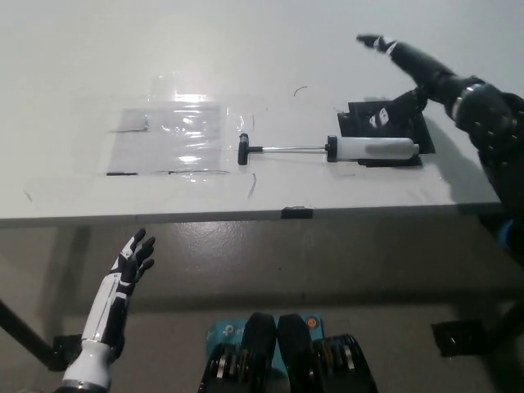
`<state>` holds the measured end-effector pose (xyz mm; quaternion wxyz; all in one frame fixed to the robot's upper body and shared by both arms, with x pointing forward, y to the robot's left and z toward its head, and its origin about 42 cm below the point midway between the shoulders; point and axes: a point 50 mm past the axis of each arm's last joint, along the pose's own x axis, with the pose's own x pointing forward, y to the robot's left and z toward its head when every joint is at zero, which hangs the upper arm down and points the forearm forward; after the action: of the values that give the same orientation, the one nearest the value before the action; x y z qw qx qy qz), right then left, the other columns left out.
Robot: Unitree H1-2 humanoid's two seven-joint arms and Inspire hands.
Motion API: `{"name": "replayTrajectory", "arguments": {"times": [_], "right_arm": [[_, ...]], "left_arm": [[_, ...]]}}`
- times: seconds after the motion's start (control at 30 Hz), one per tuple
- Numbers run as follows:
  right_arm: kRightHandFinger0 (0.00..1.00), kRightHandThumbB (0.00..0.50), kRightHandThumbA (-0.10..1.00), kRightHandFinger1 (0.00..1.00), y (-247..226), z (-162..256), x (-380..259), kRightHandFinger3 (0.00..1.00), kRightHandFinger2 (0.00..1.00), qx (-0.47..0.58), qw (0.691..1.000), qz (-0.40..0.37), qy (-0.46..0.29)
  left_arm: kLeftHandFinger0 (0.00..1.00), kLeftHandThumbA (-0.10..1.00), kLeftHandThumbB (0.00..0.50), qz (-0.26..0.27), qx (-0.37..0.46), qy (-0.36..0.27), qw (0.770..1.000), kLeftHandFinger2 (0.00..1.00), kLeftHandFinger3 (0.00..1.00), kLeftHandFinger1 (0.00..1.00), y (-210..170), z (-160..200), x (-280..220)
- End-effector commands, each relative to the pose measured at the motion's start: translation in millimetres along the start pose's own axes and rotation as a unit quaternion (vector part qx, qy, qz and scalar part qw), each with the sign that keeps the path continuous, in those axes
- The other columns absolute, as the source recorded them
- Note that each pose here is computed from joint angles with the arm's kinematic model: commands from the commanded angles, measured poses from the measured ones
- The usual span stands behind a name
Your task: The robot uses right hand to pick up a small white air pumper and uses its left hand to compress it, and then puts it on the desk
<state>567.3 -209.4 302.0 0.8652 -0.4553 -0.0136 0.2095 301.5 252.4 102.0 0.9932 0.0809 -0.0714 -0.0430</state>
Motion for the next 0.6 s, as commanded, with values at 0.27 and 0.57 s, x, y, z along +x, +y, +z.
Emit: {"name": "replayTrajectory", "arguments": {"times": [0.27, 0.57], "right_arm": [[1.0, 0.295, 1.0, 1.0, -1.7, 25.8, 29.4, 1.0, 1.0, -0.03, 0.999, 0.037, 0.012], [1.0, 0.339, 1.0, 1.0, 15.5, 16.7, 31.5, 1.0, 1.0, -0.037, 0.997, 0.051, 0.037]], "left_arm": [[1.0, 1.0, 0.153, 0.004, 0.008, -0.039, 0.999, 1.0, 1.0, 1.0, 10.1, 14.6, 8.1], [1.0, 1.0, 0.15, 0.002, 0.002, -0.032, 0.999, 1.0, 1.0, 1.0, 8.7, 9.8, 1.8]]}}
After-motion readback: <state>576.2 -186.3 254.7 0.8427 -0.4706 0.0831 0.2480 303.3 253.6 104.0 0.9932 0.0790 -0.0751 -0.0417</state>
